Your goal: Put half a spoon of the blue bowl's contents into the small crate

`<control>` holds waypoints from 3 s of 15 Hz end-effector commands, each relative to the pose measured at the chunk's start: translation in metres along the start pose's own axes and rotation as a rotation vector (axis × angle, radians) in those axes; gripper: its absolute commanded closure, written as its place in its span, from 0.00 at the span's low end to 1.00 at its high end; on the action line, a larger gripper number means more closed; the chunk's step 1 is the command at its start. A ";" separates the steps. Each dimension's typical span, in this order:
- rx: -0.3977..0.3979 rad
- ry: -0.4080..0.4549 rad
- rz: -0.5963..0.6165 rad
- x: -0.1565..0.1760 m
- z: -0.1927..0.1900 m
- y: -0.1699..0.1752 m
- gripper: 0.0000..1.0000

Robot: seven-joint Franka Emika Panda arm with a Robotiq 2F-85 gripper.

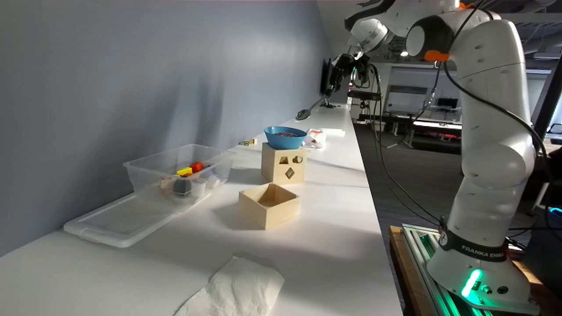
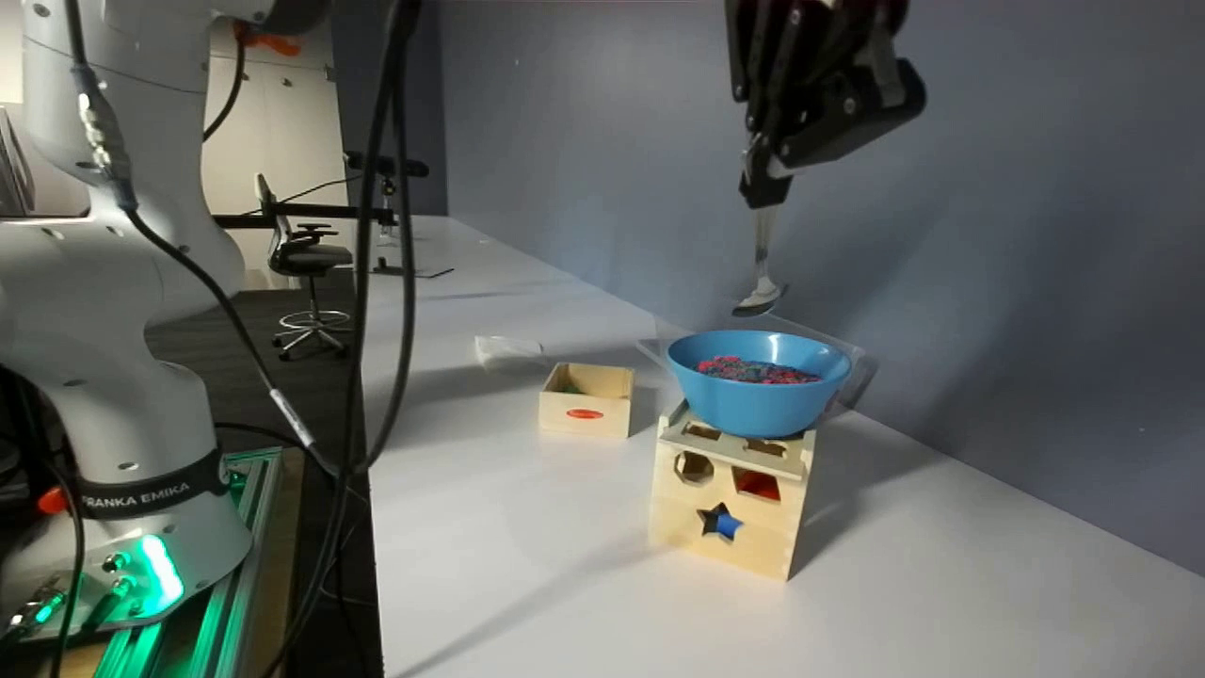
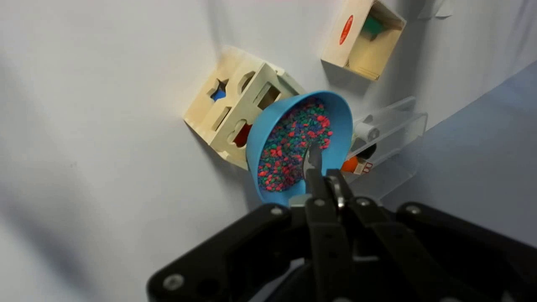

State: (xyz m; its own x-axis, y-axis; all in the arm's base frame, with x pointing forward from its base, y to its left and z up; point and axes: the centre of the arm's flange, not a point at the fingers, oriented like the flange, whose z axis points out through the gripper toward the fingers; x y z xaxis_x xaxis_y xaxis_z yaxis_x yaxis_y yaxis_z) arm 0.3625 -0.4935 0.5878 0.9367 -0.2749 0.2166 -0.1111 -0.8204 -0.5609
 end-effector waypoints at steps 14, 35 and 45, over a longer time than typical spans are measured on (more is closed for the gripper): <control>-0.118 -0.055 -0.247 0.074 0.019 -0.024 0.99; -0.300 -0.177 -0.360 0.082 0.062 -0.040 0.99; -0.267 -0.235 -0.370 0.085 0.088 -0.041 0.99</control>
State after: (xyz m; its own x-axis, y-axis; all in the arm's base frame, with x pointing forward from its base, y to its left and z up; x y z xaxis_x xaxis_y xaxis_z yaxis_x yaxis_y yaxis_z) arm 0.4813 -0.4478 0.5710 0.9737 0.1310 0.1867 0.1766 -0.9509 -0.2541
